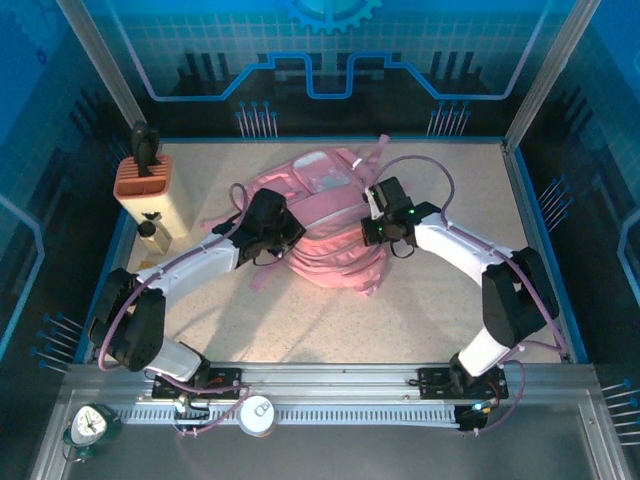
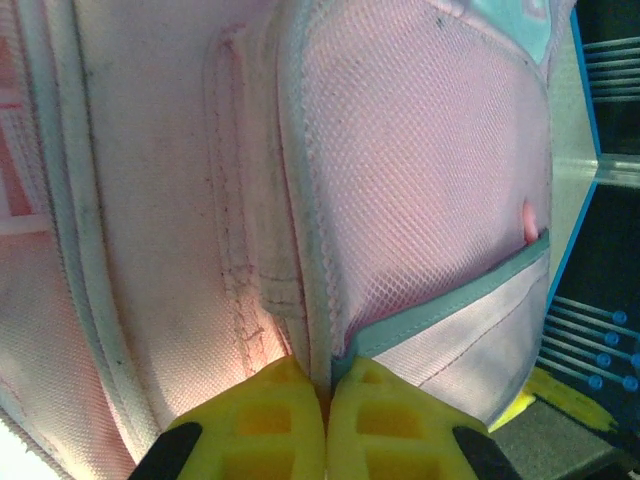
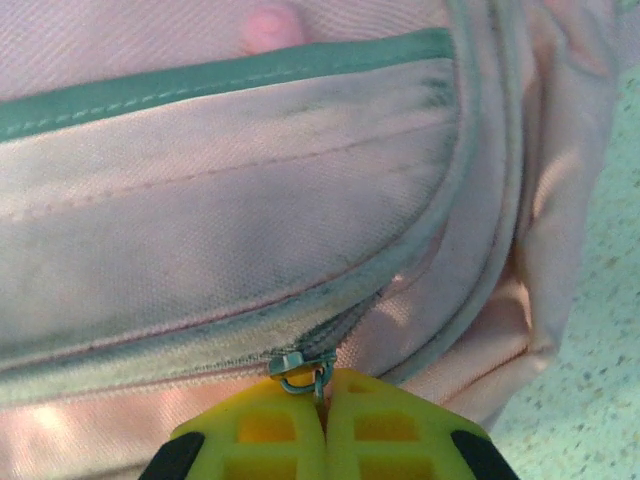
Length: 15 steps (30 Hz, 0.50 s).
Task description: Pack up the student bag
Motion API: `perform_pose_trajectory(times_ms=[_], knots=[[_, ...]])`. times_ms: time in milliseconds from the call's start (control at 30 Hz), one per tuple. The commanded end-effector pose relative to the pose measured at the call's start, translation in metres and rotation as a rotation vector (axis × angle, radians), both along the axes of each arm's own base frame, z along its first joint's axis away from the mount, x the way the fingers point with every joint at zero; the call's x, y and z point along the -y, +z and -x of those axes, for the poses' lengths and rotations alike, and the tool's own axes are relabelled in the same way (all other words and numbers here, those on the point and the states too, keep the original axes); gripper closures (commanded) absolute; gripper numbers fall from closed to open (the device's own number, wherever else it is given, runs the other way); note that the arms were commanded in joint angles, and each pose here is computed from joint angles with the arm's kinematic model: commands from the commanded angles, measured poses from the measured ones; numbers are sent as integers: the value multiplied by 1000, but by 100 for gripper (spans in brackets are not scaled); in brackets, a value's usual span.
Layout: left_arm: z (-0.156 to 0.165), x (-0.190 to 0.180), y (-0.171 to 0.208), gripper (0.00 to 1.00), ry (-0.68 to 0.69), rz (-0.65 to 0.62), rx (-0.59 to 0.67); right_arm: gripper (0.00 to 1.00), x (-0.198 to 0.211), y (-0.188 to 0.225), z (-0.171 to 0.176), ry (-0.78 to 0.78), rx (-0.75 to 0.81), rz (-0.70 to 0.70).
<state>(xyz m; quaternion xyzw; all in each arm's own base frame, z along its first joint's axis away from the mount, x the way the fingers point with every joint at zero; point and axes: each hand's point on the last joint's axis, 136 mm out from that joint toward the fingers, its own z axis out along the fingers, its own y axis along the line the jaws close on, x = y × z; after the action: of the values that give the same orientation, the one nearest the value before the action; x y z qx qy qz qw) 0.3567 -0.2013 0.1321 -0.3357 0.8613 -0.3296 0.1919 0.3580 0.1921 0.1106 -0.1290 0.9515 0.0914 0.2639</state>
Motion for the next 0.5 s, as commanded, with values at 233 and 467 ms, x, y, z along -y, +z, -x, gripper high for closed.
perform_pose_trajectory(times_ms=[233,467], knots=[[-76,-89,9,93,-43,-100,-4,100,-115,-5,114,249,-135,-46],[-19,-63,4,50,94,100,-8,100,-139,-7,97,199,-131,-97]])
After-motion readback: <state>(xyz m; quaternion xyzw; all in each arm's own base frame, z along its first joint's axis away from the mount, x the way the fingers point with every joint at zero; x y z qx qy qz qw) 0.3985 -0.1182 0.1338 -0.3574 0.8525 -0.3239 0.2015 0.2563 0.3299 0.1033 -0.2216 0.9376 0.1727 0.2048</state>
